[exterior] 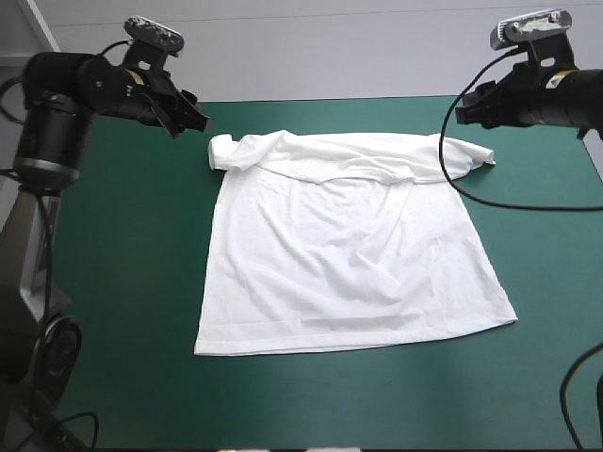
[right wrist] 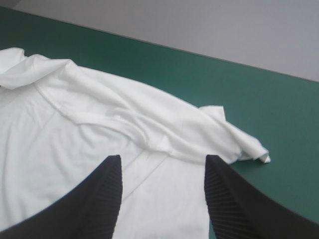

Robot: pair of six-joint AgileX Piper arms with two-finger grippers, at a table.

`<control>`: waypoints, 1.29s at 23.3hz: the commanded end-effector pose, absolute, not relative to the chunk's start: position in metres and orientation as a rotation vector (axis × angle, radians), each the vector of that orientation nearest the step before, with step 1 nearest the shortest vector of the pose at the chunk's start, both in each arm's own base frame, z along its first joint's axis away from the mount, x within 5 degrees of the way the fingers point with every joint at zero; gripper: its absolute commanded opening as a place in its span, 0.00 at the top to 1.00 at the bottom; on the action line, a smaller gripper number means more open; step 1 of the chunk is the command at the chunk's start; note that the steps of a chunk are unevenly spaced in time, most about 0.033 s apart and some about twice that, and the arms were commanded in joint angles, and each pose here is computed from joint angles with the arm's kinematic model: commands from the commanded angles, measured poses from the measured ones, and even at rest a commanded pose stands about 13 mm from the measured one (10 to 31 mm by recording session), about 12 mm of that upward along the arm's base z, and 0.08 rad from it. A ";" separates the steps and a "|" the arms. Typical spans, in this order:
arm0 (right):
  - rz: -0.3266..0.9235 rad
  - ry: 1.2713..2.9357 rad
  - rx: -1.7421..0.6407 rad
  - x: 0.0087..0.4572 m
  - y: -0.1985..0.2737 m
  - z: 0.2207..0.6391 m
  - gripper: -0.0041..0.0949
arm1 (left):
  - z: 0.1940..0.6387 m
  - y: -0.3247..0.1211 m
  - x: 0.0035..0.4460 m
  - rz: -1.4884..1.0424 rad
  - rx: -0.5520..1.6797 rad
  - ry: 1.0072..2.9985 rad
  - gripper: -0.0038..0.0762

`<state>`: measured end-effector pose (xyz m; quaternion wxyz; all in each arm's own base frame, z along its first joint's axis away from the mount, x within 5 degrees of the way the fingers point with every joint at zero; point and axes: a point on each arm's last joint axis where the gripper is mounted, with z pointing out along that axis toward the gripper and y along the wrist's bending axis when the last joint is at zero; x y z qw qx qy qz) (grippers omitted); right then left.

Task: Fold the cloth

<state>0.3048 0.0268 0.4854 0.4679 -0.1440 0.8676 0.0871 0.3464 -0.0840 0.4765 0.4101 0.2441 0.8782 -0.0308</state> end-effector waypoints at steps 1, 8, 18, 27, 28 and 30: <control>0.217 2.084 -0.312 0.264 0.024 0.490 0.48 | 0.513 -0.077 0.298 -0.131 0.570 2.093 0.50; 0.194 2.032 -0.230 0.179 0.021 0.433 0.48 | 0.422 -0.060 0.217 -0.192 0.504 2.241 0.50; 0.194 2.112 -0.198 0.169 0.019 0.380 0.48 | 0.257 -0.061 0.167 -0.410 0.400 2.570 0.50; 0.202 2.117 -0.196 0.169 0.020 0.380 0.48 | 0.223 -0.079 0.182 -0.469 0.602 2.718 0.49; 0.202 2.117 -0.196 0.169 0.020 0.380 0.48 | 0.220 -0.083 0.183 -0.456 0.629 2.722 0.49; 0.204 2.120 -0.193 0.169 0.020 0.380 0.48 | 0.214 -0.089 0.185 -0.433 0.661 2.741 0.49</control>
